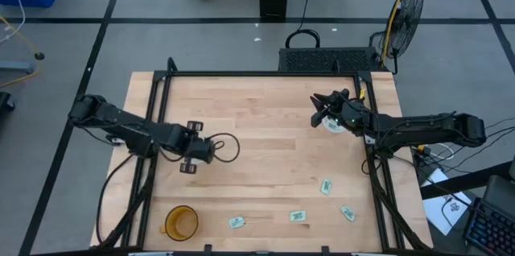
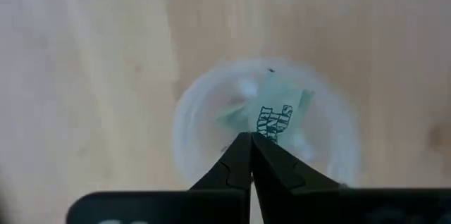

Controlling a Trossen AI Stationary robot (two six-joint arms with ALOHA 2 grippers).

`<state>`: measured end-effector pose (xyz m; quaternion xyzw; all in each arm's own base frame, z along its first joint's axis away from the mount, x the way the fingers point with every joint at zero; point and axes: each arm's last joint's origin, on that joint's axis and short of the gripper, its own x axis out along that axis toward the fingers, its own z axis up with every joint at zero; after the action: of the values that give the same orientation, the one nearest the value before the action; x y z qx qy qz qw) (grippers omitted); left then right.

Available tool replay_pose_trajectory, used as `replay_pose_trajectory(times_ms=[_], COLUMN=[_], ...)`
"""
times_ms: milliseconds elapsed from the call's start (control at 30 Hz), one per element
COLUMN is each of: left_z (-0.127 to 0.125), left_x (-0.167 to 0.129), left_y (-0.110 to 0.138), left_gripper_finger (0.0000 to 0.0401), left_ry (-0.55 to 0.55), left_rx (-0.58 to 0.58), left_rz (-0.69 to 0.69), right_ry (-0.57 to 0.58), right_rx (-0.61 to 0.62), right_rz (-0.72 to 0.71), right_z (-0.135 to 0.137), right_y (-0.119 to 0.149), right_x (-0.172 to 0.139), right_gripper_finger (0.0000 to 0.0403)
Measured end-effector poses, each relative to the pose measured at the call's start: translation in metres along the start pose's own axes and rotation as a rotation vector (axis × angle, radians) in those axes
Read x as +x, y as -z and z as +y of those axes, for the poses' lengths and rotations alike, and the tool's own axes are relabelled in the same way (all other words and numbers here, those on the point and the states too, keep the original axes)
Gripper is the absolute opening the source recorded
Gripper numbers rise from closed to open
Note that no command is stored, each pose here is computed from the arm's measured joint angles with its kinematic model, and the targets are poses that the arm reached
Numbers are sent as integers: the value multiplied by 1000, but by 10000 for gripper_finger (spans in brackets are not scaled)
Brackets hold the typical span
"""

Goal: Pick and place items into bin
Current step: Put the green stevia packet into the left transparent bin, then put the green stevia packet into the right transparent bin

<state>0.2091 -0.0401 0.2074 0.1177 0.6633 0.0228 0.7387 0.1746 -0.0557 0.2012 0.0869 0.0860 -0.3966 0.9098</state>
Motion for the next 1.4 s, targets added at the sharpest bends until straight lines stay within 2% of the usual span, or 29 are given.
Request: replay_pose_trajectory(times_ms=[167, 333, 667, 833, 967, 1133, 1300, 1400], left_z=[6, 9, 9, 13, 19, 30, 51, 65], left_x=[7, 14, 16, -5, -34, -61, -75, -77], left_y=[3, 8, 3, -13, -30, -44, -46, -44], left_gripper_finger=[5, 33, 66, 59, 48, 40, 49, 57], left_ry=[5, -3, -1, -3, 0, -13, -44, -60], left_rx=[-36, -80, -94, -97, -109, -66, -57, -77], left_rz=[20, 48, -5, -95, -206, -307, -318, -303], right_ry=[0, 0, -8, -224, -360, -536, -775, -906], right_rx=[0, 0, -2, -62, -57, -49, 7, -12], right_rz=[0, 0, 3, -11, -57, 9, -49, -102], right_z=[0, 0, 0, 8, 17, 38, 65, 81], right_y=[0, 0, 0, -4, -10, -22, -37, -37], right_x=[0, 0, 0, -1, -6, -16, -40, -61], right_gripper_finger=[73, 73, 73, 73, 75, 100, 129, 131])
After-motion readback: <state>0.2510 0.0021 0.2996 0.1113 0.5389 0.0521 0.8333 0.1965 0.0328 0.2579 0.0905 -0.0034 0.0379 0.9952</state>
